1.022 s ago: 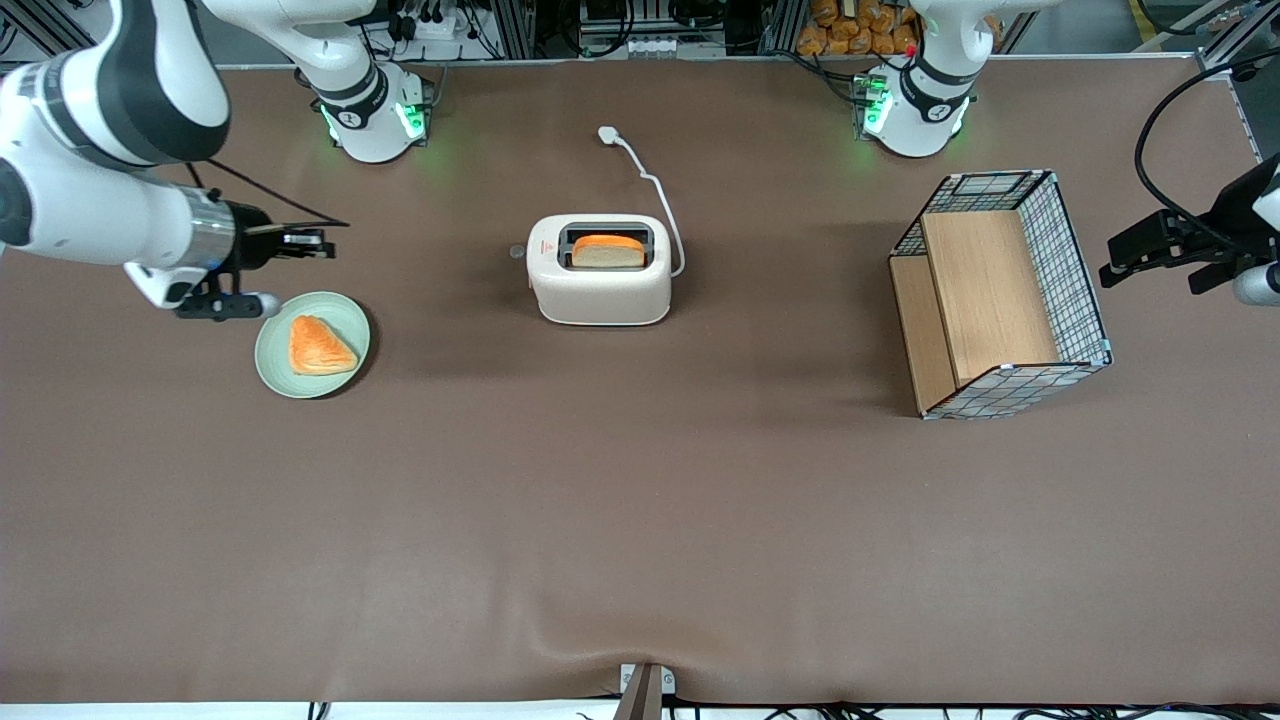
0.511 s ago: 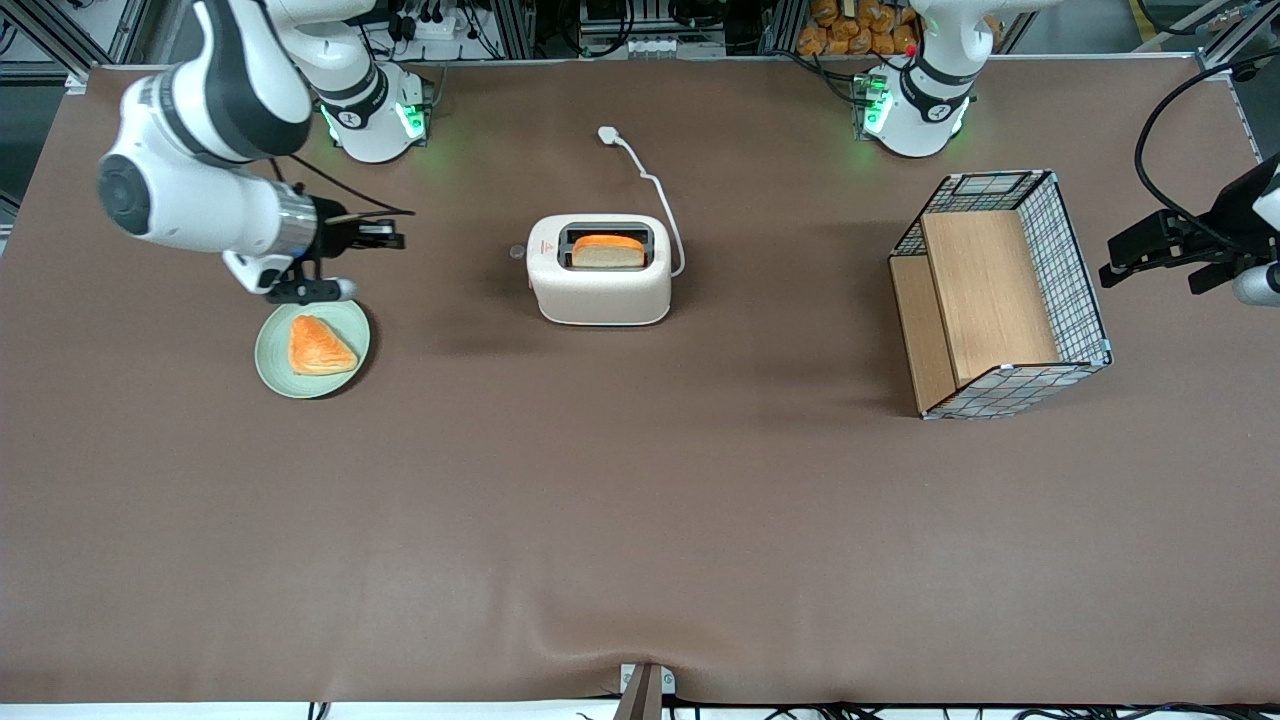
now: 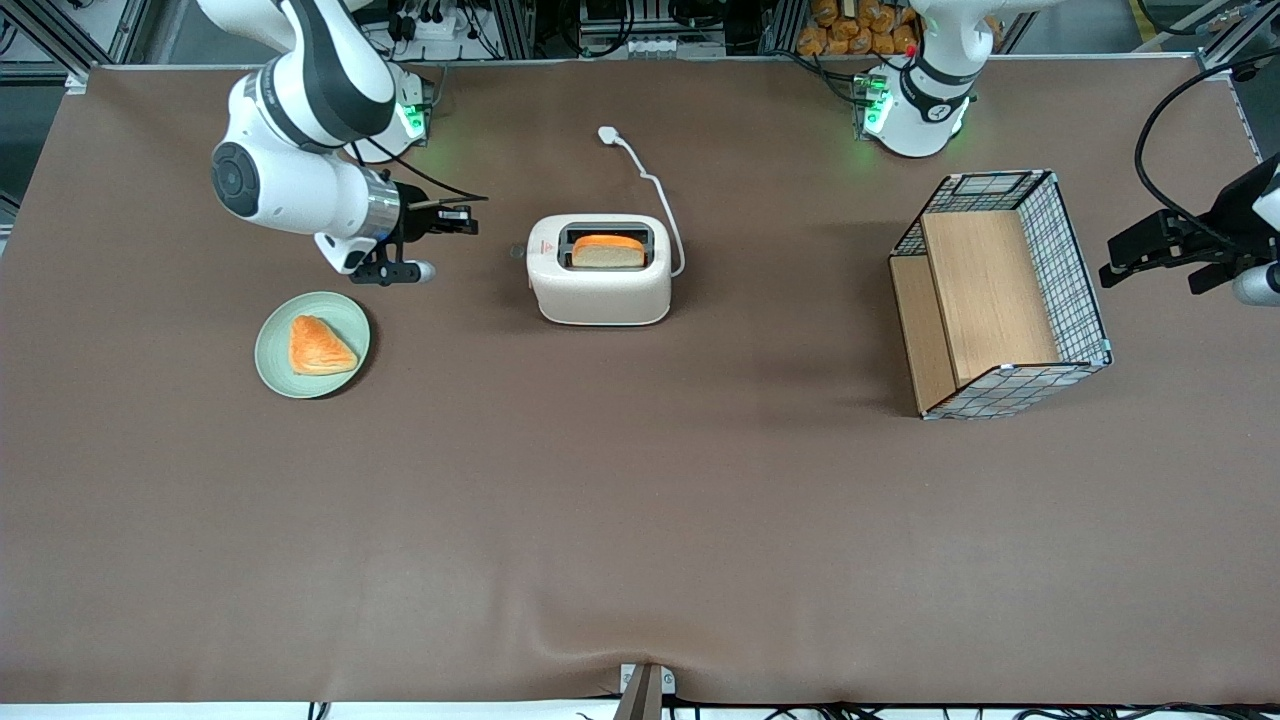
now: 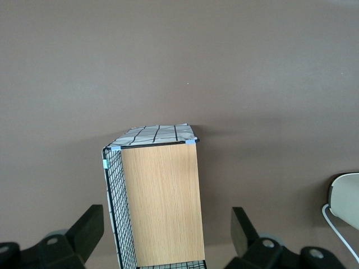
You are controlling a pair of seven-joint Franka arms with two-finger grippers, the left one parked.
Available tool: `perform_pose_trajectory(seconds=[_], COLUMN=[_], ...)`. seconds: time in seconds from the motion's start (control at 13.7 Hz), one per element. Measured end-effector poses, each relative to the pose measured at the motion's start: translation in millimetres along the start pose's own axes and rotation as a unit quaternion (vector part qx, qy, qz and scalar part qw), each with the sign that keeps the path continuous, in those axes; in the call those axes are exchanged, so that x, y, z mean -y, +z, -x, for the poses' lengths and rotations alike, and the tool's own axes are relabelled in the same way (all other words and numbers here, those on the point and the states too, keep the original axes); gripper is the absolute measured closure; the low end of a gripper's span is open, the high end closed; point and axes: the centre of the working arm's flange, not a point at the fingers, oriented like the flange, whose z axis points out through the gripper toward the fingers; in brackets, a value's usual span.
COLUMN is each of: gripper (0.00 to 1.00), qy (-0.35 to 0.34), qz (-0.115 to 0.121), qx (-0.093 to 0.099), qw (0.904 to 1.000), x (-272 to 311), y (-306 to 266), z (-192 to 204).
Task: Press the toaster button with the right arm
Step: 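Bring the right gripper against the toaster's side lever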
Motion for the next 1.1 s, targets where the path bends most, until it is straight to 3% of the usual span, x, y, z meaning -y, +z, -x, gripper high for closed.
perform_pose_trajectory(seconds=[0.44, 1.1], gripper=[0.99, 0.99], qy=[0.009, 0.010], qz=[-0.008, 0.003], qx=[-0.023, -0.029], qw=[0.9997, 0.9995], x=[6.9, 9.3], y=[35.4, 61.5], z=[2.7, -5.0])
